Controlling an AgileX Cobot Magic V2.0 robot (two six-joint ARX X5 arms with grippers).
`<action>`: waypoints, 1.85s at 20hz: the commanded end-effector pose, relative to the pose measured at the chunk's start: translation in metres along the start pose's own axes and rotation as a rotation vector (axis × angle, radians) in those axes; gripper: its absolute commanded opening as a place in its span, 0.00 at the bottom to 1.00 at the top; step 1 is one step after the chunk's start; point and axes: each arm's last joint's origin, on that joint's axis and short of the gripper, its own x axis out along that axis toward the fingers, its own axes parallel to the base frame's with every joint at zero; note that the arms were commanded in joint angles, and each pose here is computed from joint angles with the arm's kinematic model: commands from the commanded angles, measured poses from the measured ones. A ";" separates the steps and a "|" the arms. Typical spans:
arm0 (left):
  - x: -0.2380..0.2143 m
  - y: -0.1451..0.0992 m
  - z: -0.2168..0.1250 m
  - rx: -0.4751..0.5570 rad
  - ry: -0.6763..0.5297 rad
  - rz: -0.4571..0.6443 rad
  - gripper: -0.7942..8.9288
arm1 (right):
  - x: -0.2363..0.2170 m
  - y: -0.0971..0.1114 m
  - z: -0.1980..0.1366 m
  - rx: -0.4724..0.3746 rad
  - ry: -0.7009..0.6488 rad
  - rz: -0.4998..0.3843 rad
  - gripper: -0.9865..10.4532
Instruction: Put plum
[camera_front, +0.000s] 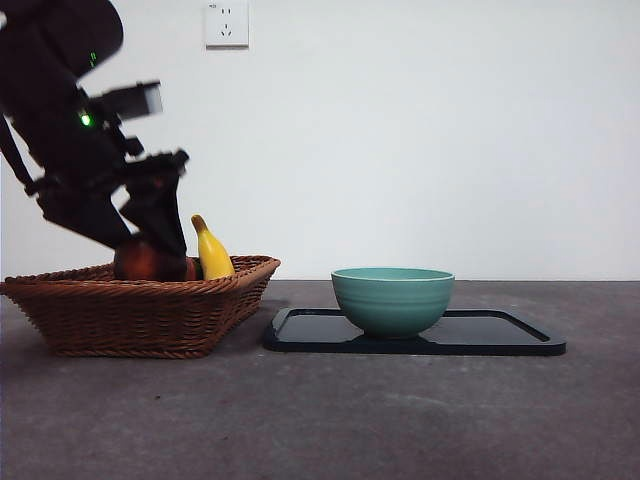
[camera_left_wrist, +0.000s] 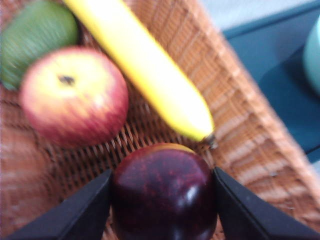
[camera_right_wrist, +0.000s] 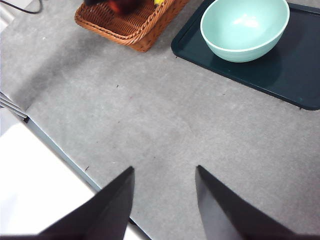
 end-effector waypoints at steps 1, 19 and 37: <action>0.013 0.001 -0.002 0.024 0.014 -0.002 0.34 | -0.001 0.001 0.003 -0.011 -0.010 0.004 0.26; 0.011 0.001 0.004 0.000 -0.006 0.001 0.48 | -0.001 0.001 0.003 0.002 -0.011 0.004 0.26; -0.162 -0.034 0.009 0.026 -0.236 -0.316 0.47 | -0.001 0.001 0.006 -0.012 -0.039 0.005 0.26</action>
